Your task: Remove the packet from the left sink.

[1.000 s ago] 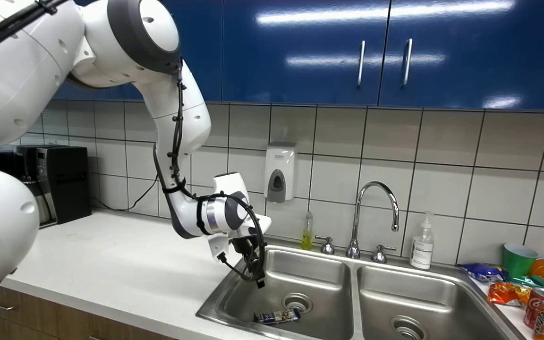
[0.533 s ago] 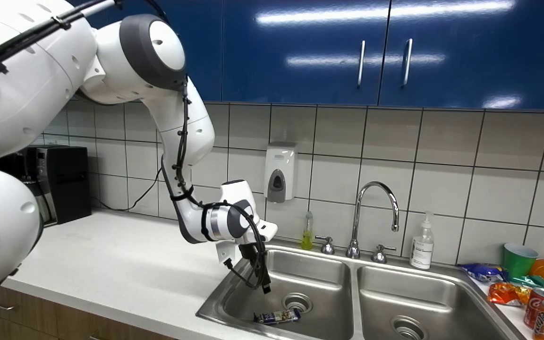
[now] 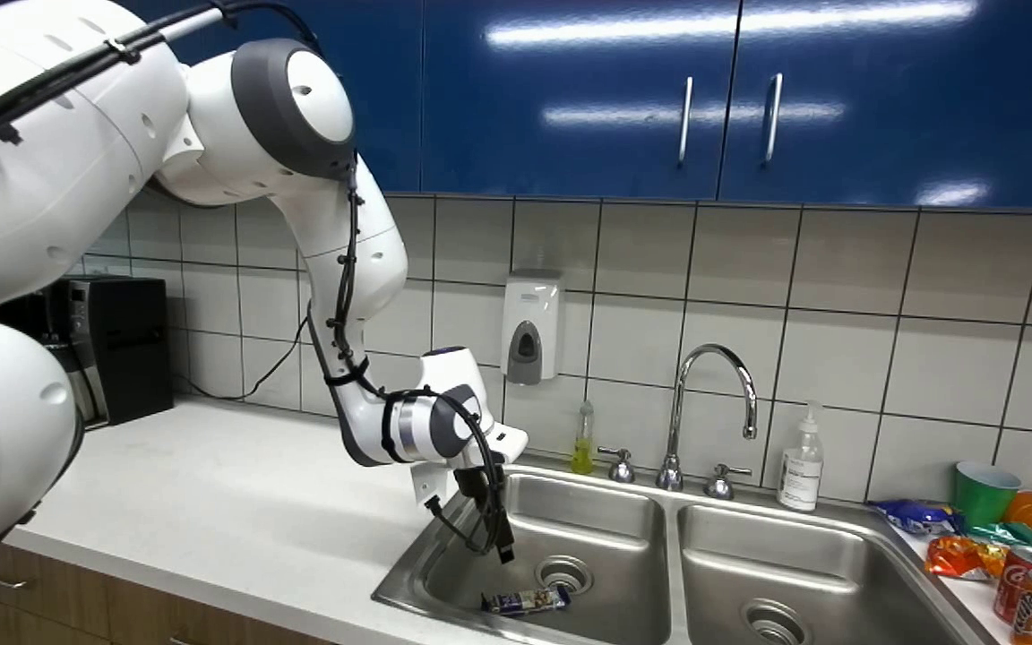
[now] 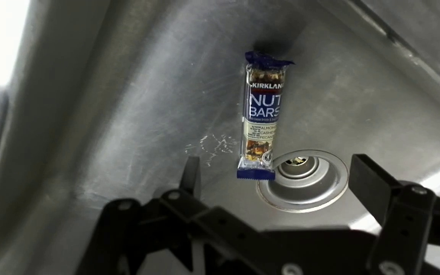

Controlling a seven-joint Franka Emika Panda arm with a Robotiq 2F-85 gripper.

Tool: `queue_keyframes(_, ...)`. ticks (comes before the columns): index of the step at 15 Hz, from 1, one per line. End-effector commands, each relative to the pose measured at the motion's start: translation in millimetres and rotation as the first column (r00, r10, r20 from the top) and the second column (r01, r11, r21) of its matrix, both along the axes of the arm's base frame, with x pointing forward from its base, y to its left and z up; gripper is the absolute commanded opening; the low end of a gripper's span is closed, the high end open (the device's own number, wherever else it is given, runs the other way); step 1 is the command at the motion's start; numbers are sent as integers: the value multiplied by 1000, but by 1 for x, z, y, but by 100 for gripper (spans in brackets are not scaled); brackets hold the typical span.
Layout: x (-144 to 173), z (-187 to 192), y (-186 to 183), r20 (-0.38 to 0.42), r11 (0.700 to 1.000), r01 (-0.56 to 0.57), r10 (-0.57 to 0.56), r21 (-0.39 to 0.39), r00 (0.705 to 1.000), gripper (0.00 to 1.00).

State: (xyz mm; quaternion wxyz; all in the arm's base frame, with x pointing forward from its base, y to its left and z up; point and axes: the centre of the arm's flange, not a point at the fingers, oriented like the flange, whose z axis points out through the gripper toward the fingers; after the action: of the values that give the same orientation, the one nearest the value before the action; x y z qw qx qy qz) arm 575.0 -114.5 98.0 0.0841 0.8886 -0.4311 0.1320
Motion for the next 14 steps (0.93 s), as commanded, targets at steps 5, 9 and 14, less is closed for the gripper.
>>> queue_keyframes(5,1,0,-4,10,1000,9,-9,-1,1000,100)
queue_keyframes(9,7,-5,-29,8,999,41,-41,18,999,100)
queue_keyframes(14,18,-17,-64,-10,998,46,-46,33,999,100)
